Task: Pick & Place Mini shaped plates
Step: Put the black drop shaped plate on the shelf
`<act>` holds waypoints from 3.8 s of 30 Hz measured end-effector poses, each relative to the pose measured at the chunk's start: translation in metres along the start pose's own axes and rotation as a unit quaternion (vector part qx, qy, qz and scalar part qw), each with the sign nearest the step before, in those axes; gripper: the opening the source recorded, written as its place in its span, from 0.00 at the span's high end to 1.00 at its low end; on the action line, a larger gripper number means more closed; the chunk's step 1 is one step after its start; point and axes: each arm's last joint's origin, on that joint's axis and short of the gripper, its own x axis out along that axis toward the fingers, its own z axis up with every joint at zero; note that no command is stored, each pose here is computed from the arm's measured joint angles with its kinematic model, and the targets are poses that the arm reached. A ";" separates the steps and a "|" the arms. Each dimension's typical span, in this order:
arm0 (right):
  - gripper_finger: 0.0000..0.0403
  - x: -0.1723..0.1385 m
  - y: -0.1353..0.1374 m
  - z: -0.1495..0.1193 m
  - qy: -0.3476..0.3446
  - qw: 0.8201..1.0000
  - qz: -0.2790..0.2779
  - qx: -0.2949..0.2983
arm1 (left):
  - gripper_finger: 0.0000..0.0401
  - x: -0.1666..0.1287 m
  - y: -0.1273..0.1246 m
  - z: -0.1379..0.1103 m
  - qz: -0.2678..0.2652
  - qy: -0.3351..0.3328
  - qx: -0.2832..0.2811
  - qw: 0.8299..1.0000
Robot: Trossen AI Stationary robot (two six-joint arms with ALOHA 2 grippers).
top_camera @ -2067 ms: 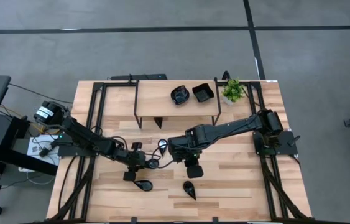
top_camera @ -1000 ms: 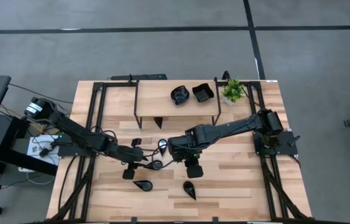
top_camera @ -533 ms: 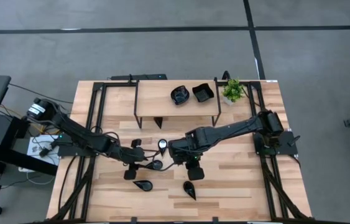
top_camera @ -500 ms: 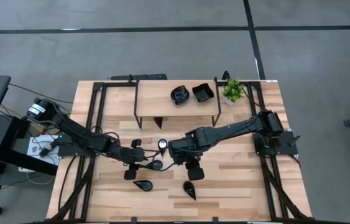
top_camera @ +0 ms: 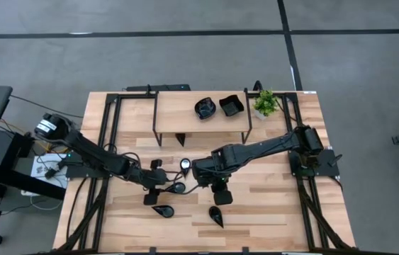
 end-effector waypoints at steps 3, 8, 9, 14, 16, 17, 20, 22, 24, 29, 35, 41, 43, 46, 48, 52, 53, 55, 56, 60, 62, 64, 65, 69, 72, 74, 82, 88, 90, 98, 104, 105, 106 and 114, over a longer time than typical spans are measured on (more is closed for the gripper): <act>0.81 0.000 0.000 0.000 0.000 1.000 0.000 0.002 | 0.49 0.005 -0.001 0.001 -0.002 -0.008 -0.002 1.000; 0.81 0.000 0.000 0.000 0.000 1.000 0.000 0.004 | 0.50 0.010 -0.002 -0.002 -0.005 0.002 -0.001 1.000; 0.81 0.000 0.000 0.000 0.000 1.000 0.000 0.004 | 0.50 0.011 -0.002 -0.003 -0.008 0.006 -0.001 1.000; 0.81 0.000 0.000 0.000 0.000 1.000 0.000 0.004 | 0.51 0.014 -0.004 -0.004 -0.028 0.008 -0.015 0.999; 0.81 0.000 0.000 0.000 0.000 1.000 0.000 0.004 | 0.51 0.014 -0.004 -0.003 -0.030 0.006 -0.016 0.999; 0.81 0.000 0.000 0.000 0.000 1.000 0.000 0.004 | 0.50 0.014 -0.004 -0.003 -0.030 0.006 -0.016 0.999; 0.81 0.000 0.000 0.000 0.000 1.000 0.000 0.004 | 0.49 0.014 -0.004 -0.003 -0.030 0.006 -0.016 0.999; 0.81 0.000 0.000 0.000 0.000 1.000 0.000 0.004 | 0.49 0.014 -0.004 -0.003 -0.030 0.006 -0.016 0.999; 0.81 0.000 0.000 0.000 0.000 1.000 0.000 0.004 | 0.48 0.014 -0.004 -0.003 -0.030 0.006 -0.016 0.999; 0.81 0.000 0.000 0.000 0.000 1.000 0.000 0.004 | 0.47 0.014 -0.004 -0.003 -0.030 0.007 -0.015 0.999; 0.81 0.000 0.000 0.000 -0.001 1.000 0.000 0.004 | 0.42 0.014 -0.004 -0.003 -0.029 0.007 -0.015 0.999; 0.81 0.000 0.000 0.000 -0.002 1.000 0.000 0.003 | 0.36 0.014 -0.003 -0.003 -0.018 0.004 -0.014 1.000; 0.81 0.000 0.000 0.000 -0.002 1.000 0.000 0.003 | 0.36 0.014 -0.003 -0.003 -0.014 0.003 -0.014 1.000; 0.81 0.000 0.000 0.001 -0.004 1.000 0.000 0.003 | 0.37 0.014 -0.003 -0.003 -0.014 0.004 -0.008 1.000; 0.81 0.000 0.000 0.001 -0.004 1.000 0.000 0.003 | 0.38 0.014 -0.003 -0.003 -0.014 0.004 -0.002 1.000; 0.81 0.000 0.000 0.001 -0.004 1.000 0.000 0.003 | 0.39 0.014 -0.003 -0.003 -0.014 0.004 -0.002 1.000; 0.81 0.000 0.000 0.001 -0.004 1.000 0.000 0.003 | 0.40 0.014 -0.003 -0.003 -0.014 0.004 -0.002 1.000; 0.81 0.000 0.000 0.001 -0.004 1.000 0.000 0.003 | 0.40 0.014 -0.003 -0.003 -0.014 0.004 -0.002 1.000; 0.81 0.000 0.000 0.001 -0.004 1.000 0.000 0.002 | 0.40 0.015 -0.003 -0.004 -0.014 0.006 -0.001 1.000; 0.81 0.000 0.000 0.001 -0.004 1.000 0.000 0.002 | 0.40 0.022 -0.004 -0.009 -0.018 0.025 -0.002 1.000; 0.81 0.000 0.000 0.001 -0.004 1.000 0.000 0.003 | 0.40 0.025 -0.004 -0.010 -0.015 0.026 -0.002 1.000; 0.81 0.000 0.000 0.001 -0.004 1.000 0.000 0.002 | 0.40 0.025 -0.004 -0.010 -0.014 0.025 -0.002 1.000; 0.81 0.000 0.000 0.001 -0.004 1.000 0.000 0.002 | 0.40 0.025 -0.004 -0.010 -0.013 0.023 -0.002 1.000; 0.81 0.000 0.000 0.001 -0.004 1.000 0.000 0.003 | 0.40 0.025 -0.004 -0.010 -0.013 0.022 -0.001 1.000; 0.81 0.000 0.000 0.001 -0.004 1.000 0.000 0.002 | 0.40 0.026 -0.004 -0.010 -0.010 0.022 0.001 1.000; 0.81 0.000 0.000 0.001 -0.004 1.000 0.000 0.002 | 0.40 0.026 -0.004 -0.010 -0.009 0.021 0.002 1.000; 0.81 0.000 0.000 0.001 -0.004 1.000 0.000 0.002 | 0.47 0.026 -0.003 -0.010 -0.004 0.022 0.003 1.000; 0.81 0.000 0.000 0.001 -0.004 1.000 0.000 0.002 | 0.61 0.026 -0.003 -0.010 0.001 0.021 0.003 1.000; 0.81 0.000 0.000 0.001 -0.004 1.000 0.000 0.003 | 0.66 0.026 -0.003 -0.010 0.001 0.021 0.003 1.000; 0.81 0.000 0.000 0.001 -0.004 1.000 0.000 0.003 | 0.75 0.026 -0.003 -0.010 -0.005 0.020 0.002 1.000; 0.81 0.000 0.000 0.001 -0.004 1.000 0.000 0.003 | 0.76 0.026 -0.004 -0.010 -0.009 0.018 0.001 1.000; 0.81 0.000 0.000 0.001 -0.004 1.000 0.000 0.003 | 0.76 0.026 -0.004 -0.010 -0.009 0.017 0.001 1.000; 0.81 0.000 0.000 0.001 -0.004 1.000 0.000 0.003 | 0.76 0.026 -0.004 -0.010 -0.009 0.017 0.001 1.000; 0.81 0.000 0.000 0.001 -0.004 1.000 0.000 0.003 | 0.76 0.026 -0.004 -0.009 -0.012 0.015 0.001 1.000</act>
